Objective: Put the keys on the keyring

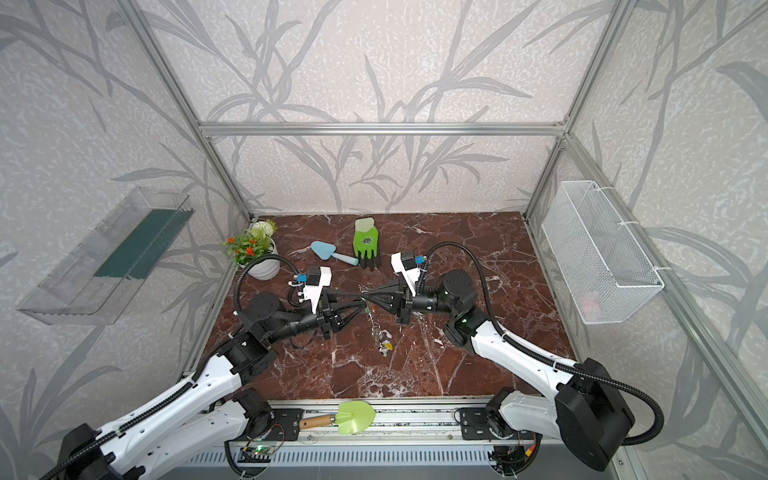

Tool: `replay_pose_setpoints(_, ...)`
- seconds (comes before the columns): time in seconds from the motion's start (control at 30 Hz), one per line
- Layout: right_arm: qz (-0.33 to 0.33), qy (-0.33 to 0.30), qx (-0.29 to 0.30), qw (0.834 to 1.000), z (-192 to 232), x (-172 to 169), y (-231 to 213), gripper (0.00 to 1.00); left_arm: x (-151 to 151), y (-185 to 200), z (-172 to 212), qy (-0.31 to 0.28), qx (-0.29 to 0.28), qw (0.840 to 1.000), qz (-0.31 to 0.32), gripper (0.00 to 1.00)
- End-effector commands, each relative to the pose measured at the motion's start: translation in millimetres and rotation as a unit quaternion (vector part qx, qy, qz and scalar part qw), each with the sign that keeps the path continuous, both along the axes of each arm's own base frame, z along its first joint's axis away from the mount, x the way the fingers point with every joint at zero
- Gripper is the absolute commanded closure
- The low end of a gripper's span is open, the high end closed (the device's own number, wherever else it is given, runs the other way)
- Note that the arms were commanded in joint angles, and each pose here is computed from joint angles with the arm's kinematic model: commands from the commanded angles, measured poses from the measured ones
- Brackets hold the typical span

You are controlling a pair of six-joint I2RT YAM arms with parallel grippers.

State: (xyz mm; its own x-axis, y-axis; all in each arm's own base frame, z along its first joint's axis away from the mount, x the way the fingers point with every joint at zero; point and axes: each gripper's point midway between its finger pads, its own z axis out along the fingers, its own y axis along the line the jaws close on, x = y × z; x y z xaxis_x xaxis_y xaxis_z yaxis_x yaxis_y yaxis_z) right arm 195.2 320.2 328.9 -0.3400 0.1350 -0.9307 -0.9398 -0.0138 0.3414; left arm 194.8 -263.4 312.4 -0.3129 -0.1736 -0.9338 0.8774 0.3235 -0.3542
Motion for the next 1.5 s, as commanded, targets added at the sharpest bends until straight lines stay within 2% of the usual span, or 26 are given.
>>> replay_pose_setpoints(0.0,0.007,-0.029,0.023,0.999,15,-4,-2,1.0,0,9,21,-0.037,-0.031,0.999,0.025,0.7)
replay_pose_setpoints(0.53,0.014,-0.029,0.026,0.999,17,-6,-3,1.0,0,1,19,-0.026,-0.019,0.999,0.007,0.76)
replay_pose_setpoints(0.97,0.022,-0.021,0.023,0.999,12,-6,0,1.0,8,2,24,-0.004,-0.039,0.999,0.027,0.99)
replay_pose_setpoints(1.23,0.026,-0.019,0.022,0.999,12,-6,1,1.0,13,2,23,0.019,-0.046,0.998,0.04,1.0)
replay_pose_setpoints(1.4,0.02,-0.025,0.016,0.999,12,-6,-1,0.87,11,5,16,0.013,-0.017,0.999,0.046,1.0)
replay_pose_setpoints(1.47,0.022,-0.026,0.017,0.999,13,-8,-1,0.86,11,9,16,0.008,-0.012,0.998,0.057,1.0)
